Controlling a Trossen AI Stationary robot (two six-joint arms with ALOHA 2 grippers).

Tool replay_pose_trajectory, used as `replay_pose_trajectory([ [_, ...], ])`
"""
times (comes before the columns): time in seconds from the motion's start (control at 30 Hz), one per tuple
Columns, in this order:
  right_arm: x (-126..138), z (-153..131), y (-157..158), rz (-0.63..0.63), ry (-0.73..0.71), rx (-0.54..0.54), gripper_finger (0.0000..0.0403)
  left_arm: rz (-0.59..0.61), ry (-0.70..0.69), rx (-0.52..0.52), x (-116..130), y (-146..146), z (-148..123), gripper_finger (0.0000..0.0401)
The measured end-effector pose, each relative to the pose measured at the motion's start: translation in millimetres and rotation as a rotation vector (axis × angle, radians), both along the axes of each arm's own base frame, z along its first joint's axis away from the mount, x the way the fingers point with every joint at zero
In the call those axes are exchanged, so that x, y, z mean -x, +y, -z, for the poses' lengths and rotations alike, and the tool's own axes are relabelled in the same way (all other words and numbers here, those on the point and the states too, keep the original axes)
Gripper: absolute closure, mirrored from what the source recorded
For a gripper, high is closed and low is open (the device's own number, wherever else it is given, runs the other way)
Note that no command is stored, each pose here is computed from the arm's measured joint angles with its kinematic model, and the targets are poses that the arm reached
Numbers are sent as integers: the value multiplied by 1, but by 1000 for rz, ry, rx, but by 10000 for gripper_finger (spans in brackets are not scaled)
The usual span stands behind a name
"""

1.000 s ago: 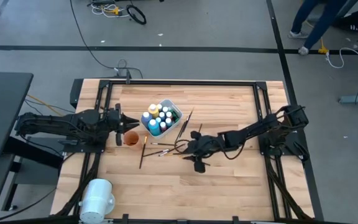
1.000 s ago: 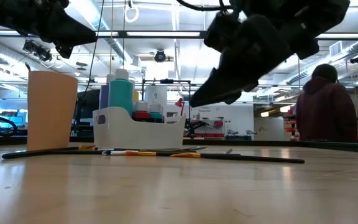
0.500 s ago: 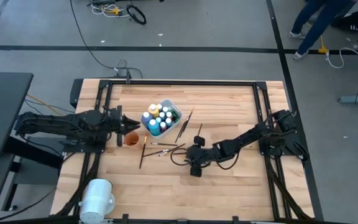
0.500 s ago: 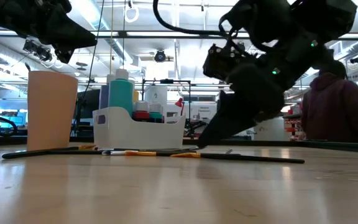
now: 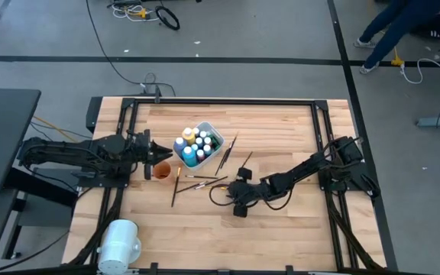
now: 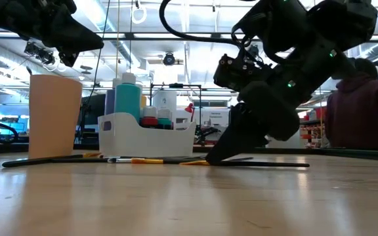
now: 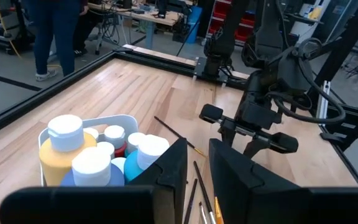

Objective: Pick & Place Paint Supplies
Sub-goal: Put the black gold paintbrush into the orange cup

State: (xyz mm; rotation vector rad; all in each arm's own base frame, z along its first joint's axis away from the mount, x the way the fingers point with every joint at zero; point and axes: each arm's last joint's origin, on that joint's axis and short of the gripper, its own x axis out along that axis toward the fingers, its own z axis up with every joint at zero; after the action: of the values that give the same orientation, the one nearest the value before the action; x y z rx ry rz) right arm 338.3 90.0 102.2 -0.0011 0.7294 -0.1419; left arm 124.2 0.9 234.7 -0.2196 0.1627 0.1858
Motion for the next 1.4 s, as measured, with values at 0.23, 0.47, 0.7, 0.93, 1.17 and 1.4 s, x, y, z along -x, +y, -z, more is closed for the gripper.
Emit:
replay_pose_trajectory([
  [0.23, -5, -5, 1, -40, -65, 9, 273, 0, 0, 0, 0, 0, 0, 324],
  [0.47, -7, -8, -1, -37, -99, 45, 273, 0, 0, 0, 0, 0, 0, 324],
  [0.7, 0, 1, -4, 1, 10, 40, 273, 0, 1, 0, 0, 0, 0, 324],
  [0.93, -3, 13, -5, 14, 15, 36, 277, 0, 1, 0, 0, 0, 0, 324],
  [1.17, -11, 24, -12, 42, -30, 3, 306, 0, 1, 0, 0, 0, 0, 324],
  [1.4, -13, 25, -17, 43, -32, -15, 351, 0, 1, 0, 0, 0, 0, 324],
])
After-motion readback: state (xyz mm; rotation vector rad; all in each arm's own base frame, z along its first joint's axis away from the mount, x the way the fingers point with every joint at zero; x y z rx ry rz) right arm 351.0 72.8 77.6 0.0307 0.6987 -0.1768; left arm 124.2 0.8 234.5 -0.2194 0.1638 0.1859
